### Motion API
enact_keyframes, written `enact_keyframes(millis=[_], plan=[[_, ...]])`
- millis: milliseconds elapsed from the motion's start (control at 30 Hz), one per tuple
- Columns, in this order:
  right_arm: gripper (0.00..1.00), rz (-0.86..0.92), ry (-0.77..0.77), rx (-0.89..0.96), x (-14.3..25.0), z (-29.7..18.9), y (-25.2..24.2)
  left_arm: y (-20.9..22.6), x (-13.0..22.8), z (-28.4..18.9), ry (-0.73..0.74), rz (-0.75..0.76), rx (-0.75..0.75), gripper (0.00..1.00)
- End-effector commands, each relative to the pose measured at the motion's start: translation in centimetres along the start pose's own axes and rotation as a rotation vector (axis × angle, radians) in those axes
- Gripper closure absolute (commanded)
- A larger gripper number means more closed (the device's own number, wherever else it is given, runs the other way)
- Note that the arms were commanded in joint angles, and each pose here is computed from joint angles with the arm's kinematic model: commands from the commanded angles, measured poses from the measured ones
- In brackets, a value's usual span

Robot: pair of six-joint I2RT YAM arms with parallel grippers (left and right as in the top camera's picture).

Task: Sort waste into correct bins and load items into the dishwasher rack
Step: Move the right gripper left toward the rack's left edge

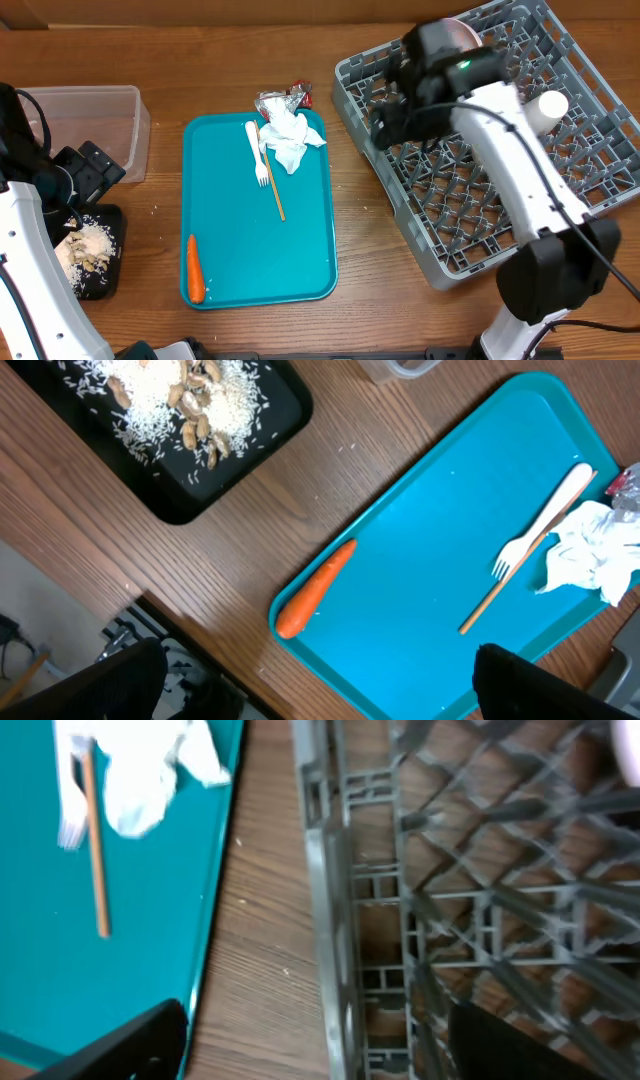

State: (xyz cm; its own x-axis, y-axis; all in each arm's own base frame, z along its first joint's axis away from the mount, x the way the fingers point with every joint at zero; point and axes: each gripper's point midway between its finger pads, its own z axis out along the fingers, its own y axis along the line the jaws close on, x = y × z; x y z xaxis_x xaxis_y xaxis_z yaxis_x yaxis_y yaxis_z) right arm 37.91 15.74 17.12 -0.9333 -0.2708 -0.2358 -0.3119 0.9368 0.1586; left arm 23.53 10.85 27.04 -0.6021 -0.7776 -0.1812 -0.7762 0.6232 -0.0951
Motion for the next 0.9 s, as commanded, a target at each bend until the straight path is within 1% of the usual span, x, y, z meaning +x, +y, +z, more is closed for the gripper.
enact_keyframes(millis=[0,67,200,233,300,367,567,733,867], plan=[[0.18,-0.051,0.030,0.011,1.3,2.2,1.1,0.2,0.0,0.2,0.008,-0.014,-0.008,0.00],[0.25,-0.069,0.040,0.007,1.8,3.5,1.7,0.2,0.0,0.2,0.008,-0.014,-0.008,0.00],[0.30,-0.072,0.043,0.006,2.1,4.7,1.8,0.2,0.0,0.2,0.008,-0.014,-0.008,0.00],[0.32,-0.071,0.041,0.006,2.1,4.9,1.7,0.2,0.0,0.2,0.008,-0.014,-0.008,0.00],[0.35,-0.068,0.035,0.011,2.1,5.3,1.6,0.2,0.0,0.2,0.008,-0.014,-0.008,0.00],[0.35,-0.065,0.038,0.044,2.5,6.3,0.8,0.2,0.0,0.2,0.008,-0.014,-0.008,0.00],[0.41,-0.042,0.061,0.036,3.5,7.7,0.8,0.2,0.0,0.2,0.008,-0.014,-0.008,0.00],[0.52,-0.012,0.072,0.039,3.8,8.3,0.7,0.2,0.0,0.2,0.008,-0.014,-0.008,0.00],[0.68,0.061,0.059,0.043,3.2,9.1,0.5,0.2,0.0,0.2,0.008,-0.014,-0.008,0.00]])
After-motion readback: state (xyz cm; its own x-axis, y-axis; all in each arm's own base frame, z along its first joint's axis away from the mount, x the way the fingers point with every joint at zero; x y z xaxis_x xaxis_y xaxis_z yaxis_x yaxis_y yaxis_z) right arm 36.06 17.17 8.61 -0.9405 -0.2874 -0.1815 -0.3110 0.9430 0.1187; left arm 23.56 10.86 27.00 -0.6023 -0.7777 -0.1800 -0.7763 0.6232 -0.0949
